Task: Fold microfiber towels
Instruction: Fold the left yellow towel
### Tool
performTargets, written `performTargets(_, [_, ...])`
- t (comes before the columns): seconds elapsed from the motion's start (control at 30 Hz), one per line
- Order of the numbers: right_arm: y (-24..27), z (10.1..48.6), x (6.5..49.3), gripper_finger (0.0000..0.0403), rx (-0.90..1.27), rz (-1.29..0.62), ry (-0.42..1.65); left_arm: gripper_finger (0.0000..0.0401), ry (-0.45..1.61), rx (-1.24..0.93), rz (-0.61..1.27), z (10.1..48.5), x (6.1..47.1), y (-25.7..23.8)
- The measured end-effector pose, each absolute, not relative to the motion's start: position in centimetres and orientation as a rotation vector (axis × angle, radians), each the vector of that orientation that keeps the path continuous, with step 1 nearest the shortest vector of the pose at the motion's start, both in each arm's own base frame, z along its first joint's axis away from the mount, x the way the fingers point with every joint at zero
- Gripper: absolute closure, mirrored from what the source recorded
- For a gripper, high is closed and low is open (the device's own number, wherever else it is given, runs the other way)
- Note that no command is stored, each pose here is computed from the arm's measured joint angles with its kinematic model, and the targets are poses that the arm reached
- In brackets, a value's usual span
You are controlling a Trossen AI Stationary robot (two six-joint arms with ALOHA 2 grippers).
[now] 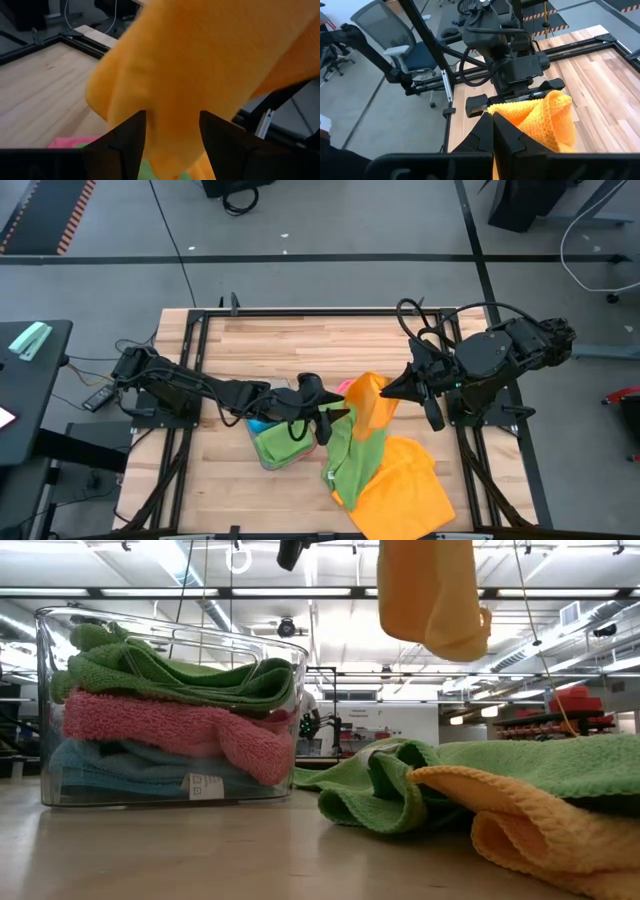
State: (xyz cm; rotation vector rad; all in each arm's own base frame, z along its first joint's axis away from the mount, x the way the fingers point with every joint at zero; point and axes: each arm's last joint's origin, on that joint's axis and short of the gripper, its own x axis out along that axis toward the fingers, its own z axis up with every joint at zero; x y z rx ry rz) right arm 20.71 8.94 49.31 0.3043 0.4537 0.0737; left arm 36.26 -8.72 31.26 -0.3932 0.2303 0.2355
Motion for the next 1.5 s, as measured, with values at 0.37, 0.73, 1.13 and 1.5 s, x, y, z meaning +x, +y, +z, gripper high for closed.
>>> performTargets(0.37, [9.0, 49.7, 20.9, 0.04, 0.308, 0.088, 0.408, 0.0203, 0.243, -0.35, 0.333, 30.9, 36.2, -8.0])
performTargets(0.73, [9.1, 50.5, 21.1, 0.04, 0.319, 0.109, 0.334, 0.0217, 0.328, -0.344, 0.279, 30.3, 36.0, -8.2])
performTargets(1.13, [9.2, 50.5, 21.2, 0.04, 0.321, 0.11, 0.33, 0.029, 0.382, -0.342, 0.294, 29.8, 35.8, -8.2])
performTargets(1.5, [9.2, 49.2, 20.5, 0.04, 0.343, 0.173, 0.502, 0.0386, 0.382, -0.476, 0.103, 32.7, 35.0, -7.3])
